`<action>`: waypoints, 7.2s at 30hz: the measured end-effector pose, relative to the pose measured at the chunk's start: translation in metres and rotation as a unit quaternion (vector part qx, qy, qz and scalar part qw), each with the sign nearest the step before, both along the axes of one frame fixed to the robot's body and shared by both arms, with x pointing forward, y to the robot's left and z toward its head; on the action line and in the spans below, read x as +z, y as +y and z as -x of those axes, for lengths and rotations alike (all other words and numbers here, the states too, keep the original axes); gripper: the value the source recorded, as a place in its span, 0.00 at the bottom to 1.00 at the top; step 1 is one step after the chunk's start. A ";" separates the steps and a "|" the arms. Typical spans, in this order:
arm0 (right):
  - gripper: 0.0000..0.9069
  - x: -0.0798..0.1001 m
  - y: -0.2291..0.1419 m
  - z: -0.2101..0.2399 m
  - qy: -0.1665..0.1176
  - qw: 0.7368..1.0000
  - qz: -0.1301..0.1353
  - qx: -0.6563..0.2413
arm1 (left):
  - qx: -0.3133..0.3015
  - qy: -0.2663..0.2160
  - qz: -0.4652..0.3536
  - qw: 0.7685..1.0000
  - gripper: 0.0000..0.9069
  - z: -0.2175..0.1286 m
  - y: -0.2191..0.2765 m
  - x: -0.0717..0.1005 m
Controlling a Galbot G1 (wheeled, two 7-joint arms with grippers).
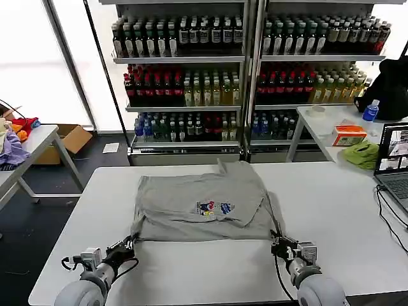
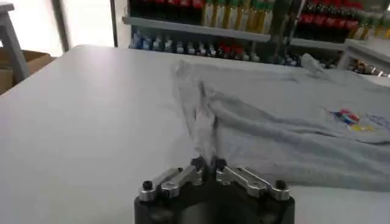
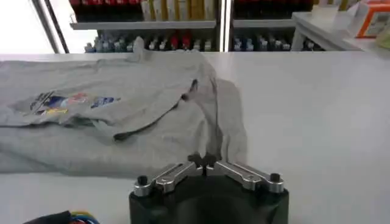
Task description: Fold and organize the clothes.
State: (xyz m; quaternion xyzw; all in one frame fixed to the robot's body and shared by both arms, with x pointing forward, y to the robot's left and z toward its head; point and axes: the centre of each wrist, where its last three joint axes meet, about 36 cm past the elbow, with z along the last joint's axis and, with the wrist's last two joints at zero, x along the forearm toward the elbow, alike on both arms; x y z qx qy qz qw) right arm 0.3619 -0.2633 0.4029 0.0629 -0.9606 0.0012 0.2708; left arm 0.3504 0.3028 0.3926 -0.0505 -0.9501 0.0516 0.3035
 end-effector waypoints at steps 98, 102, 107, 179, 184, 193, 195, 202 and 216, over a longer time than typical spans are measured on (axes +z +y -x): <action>1.00 0.011 -0.036 -0.261 -0.018 0.992 -0.030 0.119 | -0.131 -0.013 0.003 0.991 1.00 -0.158 0.081 0.018; 1.00 0.005 -0.029 -0.268 -0.008 0.992 -0.029 0.120 | -0.130 -0.012 0.004 0.991 1.00 -0.170 0.079 0.015; 1.00 -0.006 -0.021 -0.273 0.006 0.992 -0.033 0.121 | -0.133 -0.005 0.007 0.991 1.00 -0.179 0.073 0.009; 0.00 0.036 -0.027 -0.192 -0.043 0.983 -0.142 0.111 | -0.116 -0.067 0.026 0.991 0.01 -0.127 0.062 0.020; 0.00 0.046 -0.032 -0.167 -0.055 0.981 -0.144 0.116 | -0.115 -0.077 0.024 0.990 0.01 -0.117 0.064 0.029; 0.00 0.053 -0.041 -0.117 -0.062 0.980 -0.149 0.119 | -0.118 -0.095 0.021 0.988 0.01 -0.093 0.064 0.045; 0.00 0.054 -0.043 -0.106 -0.062 0.979 -0.151 0.119 | -0.119 -0.099 0.022 0.988 0.01 -0.087 0.062 0.046; 0.00 0.060 -0.054 -0.069 -0.063 0.979 -0.156 0.111 | -0.117 -0.103 0.024 0.987 0.01 -0.063 0.057 0.048; 0.00 0.054 -0.062 0.008 -0.035 0.979 -0.179 0.089 | -0.118 -0.074 0.018 0.990 0.01 -0.006 0.045 0.039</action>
